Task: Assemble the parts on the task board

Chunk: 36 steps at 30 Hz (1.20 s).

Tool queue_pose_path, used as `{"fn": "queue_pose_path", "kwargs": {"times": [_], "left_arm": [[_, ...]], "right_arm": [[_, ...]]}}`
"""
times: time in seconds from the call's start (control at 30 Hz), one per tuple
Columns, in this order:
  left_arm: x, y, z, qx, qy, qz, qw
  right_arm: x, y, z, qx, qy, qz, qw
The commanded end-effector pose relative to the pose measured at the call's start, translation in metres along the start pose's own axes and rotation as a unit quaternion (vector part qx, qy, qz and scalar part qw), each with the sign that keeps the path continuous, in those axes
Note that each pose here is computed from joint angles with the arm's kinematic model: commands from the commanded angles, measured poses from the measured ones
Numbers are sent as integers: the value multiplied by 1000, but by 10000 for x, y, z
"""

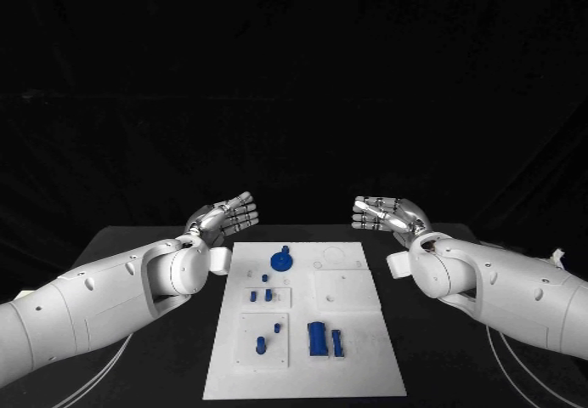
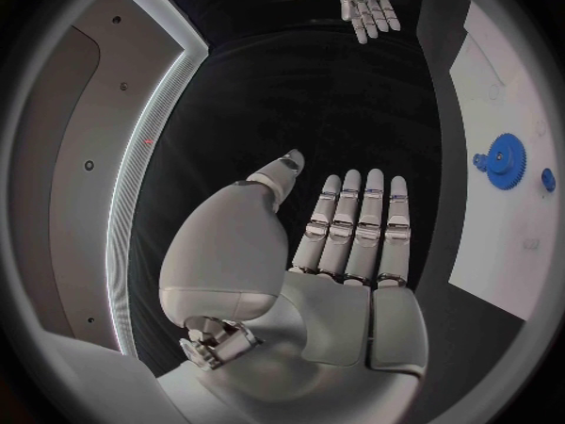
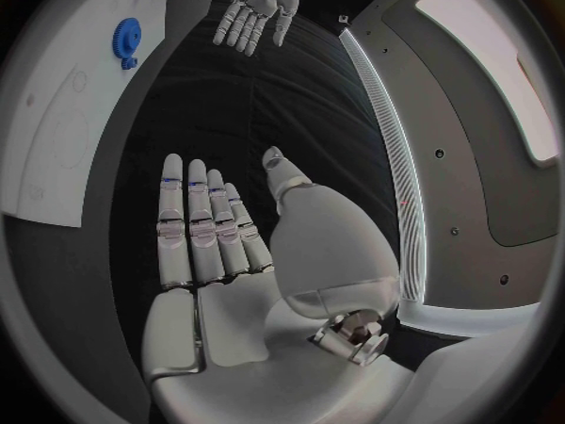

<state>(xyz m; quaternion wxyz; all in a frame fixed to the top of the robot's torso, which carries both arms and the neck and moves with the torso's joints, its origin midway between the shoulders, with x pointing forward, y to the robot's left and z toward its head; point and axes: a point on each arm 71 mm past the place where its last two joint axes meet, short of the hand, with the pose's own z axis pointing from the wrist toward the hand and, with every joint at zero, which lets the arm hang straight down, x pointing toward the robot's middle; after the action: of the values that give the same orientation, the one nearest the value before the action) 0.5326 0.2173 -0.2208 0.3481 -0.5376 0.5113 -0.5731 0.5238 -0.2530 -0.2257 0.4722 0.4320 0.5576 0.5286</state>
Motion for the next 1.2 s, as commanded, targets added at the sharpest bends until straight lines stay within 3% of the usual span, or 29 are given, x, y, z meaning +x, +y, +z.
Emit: {"fn": "queue_pose_path", "kwargs": {"times": [0.03,0.2,0.47,0.63,0.77,1.2], "left_arm": [[40,24,-40,5,-7,11,1000],[100,82,-149,13,-26,34,999],[267,178,-462,43,-70,93,992],[328,194,-581,57,-85,113,988],[353,198,-629,62,-90,121,987],[354,198,-633,63,-91,121,986]], "right_arm": [[74,9,-33,-4,-10,5,1000],[242,23,-131,-6,-29,17,999],[599,55,-401,0,-70,36,997],[689,65,-484,4,-81,39,996],[705,67,-500,5,-82,40,996],[705,67,-500,5,-82,40,996]]}}
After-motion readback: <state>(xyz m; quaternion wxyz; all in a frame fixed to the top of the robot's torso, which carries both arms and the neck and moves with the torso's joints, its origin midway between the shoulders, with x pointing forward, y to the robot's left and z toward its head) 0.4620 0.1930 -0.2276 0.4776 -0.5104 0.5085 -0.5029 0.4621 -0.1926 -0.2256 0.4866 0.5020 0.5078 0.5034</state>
